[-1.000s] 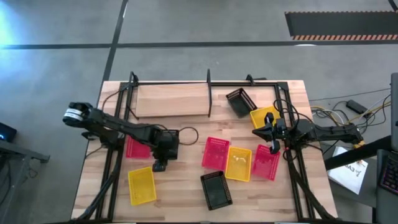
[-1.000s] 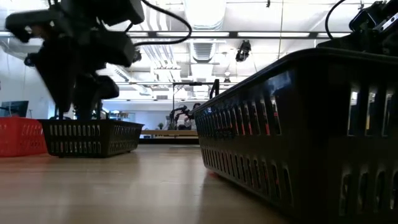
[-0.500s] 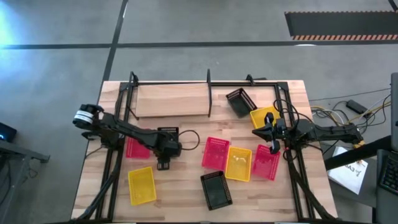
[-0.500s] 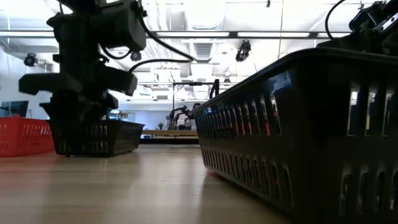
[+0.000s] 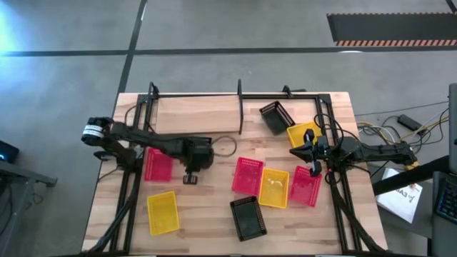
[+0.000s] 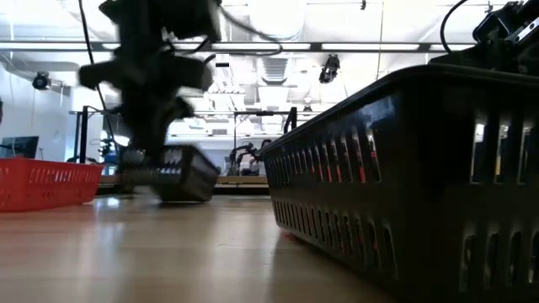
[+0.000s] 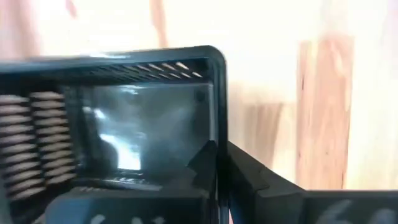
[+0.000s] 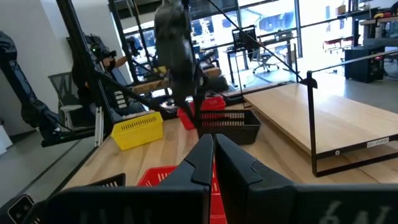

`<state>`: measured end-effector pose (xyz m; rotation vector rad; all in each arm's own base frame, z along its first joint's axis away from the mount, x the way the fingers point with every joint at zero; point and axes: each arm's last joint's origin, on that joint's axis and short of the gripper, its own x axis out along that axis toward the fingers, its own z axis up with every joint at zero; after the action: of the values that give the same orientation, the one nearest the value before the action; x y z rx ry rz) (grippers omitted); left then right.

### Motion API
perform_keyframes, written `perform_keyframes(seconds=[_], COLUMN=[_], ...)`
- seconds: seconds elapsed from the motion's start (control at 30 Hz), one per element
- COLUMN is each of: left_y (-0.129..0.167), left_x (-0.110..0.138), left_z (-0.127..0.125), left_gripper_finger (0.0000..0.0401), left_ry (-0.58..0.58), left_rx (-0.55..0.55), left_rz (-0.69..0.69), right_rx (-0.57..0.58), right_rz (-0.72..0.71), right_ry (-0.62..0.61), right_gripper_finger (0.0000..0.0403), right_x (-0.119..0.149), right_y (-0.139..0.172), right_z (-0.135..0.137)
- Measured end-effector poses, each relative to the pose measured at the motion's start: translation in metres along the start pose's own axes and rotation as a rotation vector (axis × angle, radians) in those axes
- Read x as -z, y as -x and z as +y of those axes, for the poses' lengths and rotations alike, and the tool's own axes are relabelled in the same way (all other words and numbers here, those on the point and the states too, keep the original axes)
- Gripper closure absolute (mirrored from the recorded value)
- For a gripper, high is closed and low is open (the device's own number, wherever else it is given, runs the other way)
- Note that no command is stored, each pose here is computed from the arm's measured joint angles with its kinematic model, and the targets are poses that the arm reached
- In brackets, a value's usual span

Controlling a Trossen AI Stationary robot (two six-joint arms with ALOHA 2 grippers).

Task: Stack baskets on shelf by color
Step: Put the left black bin on the shelf

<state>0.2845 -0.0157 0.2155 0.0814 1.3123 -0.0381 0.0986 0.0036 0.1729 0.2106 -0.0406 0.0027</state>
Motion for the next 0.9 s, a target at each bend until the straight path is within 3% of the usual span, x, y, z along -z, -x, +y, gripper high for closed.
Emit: perform_keyframes(seconds=[0.23, 0.37, 0.67, 0.9], left_y=[0.061, 0.075, 0.037, -0.002], left_x=[-0.045, -0.056, -0.069, -0.078], left_z=[0.043, 0.076, 0.153, 0.176], left_gripper_finger=[0.0401, 0.0401, 0.0401, 0.0401], left_ry=[0.019, 0.044, 0.082, 0.039], left_rx=[-0.035, -0.090, -0.158, -0.150], left_rz=[-0.240, -0.286, -0.181, -0.095], right_rx=[0.000, 0.000, 0.000, 0.000], right_rz=[0.000, 0.000, 0.000, 0.000], right_ry=[0.000, 0.000, 0.000, 0.000], right_gripper_finger=[0.0394, 0.0394, 0.0394, 0.0394], right_x=[0.000, 0.000, 0.000, 0.000], right_y=[0.000, 0.000, 0.000, 0.000], right_z=[0.000, 0.000, 0.000, 0.000])
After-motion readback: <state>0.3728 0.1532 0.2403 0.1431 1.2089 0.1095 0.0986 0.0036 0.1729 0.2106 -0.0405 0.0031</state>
